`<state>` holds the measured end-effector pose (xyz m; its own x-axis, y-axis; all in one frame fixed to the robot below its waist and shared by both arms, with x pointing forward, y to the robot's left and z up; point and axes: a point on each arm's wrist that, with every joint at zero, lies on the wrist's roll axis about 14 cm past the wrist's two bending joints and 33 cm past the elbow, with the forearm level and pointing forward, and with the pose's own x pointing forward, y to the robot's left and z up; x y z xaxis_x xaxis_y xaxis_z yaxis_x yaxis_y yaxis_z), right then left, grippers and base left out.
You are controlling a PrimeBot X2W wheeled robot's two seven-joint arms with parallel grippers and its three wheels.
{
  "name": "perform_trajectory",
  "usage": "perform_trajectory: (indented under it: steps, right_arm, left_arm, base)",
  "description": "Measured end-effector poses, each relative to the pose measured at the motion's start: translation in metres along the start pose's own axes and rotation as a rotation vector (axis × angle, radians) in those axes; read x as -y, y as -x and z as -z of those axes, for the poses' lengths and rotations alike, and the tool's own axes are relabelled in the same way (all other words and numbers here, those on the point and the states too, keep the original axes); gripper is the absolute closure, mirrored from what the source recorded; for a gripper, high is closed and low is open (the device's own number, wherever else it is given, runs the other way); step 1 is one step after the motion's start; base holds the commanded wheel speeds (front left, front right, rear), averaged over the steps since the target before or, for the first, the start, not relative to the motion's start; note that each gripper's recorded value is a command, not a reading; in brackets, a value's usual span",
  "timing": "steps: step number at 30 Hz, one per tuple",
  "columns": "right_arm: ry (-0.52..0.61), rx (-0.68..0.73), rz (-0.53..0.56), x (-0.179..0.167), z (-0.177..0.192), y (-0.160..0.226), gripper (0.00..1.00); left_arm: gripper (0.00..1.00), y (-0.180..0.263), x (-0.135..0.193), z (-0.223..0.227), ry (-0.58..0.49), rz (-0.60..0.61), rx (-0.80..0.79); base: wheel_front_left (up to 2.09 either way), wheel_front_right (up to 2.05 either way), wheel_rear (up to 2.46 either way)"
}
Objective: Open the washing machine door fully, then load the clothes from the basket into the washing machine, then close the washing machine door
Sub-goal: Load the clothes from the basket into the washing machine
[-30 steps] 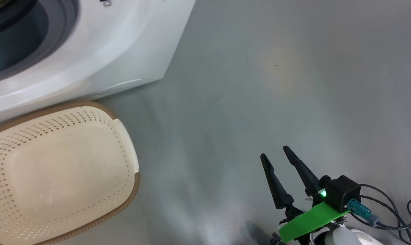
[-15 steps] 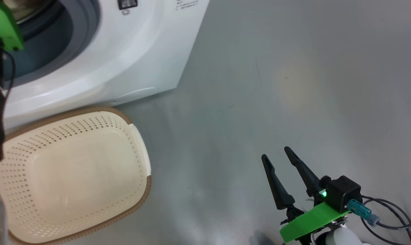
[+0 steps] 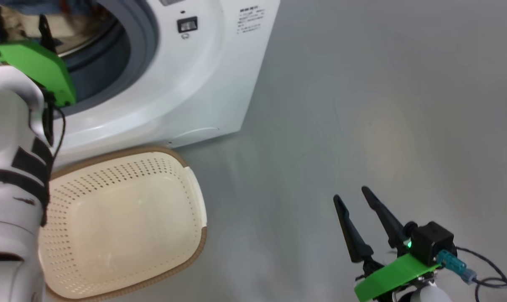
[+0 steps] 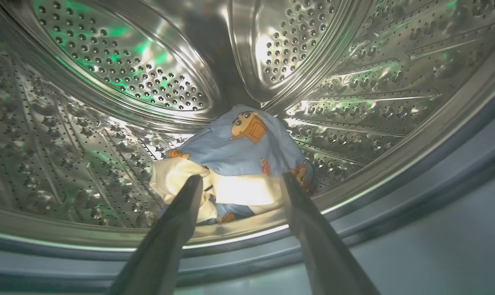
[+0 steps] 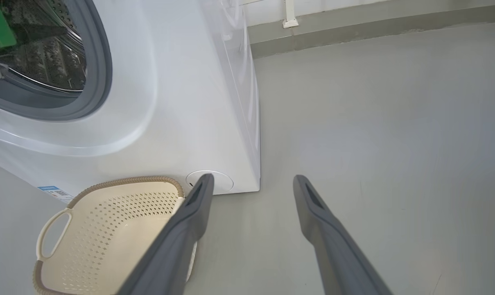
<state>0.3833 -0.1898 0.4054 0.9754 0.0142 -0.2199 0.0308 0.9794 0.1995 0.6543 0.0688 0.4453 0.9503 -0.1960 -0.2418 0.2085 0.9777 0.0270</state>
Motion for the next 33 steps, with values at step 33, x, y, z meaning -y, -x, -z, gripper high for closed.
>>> perform_trajectory:
  steps: [33]
  right_arm:
    - [0.009,0.155,-0.064,-0.021,-0.047,0.029,0.0]
  left_arm:
    - [0.0,0.136,0.018,0.009,0.13,0.048,0.088]
  base:
    - [0.0,0.0,0.0]
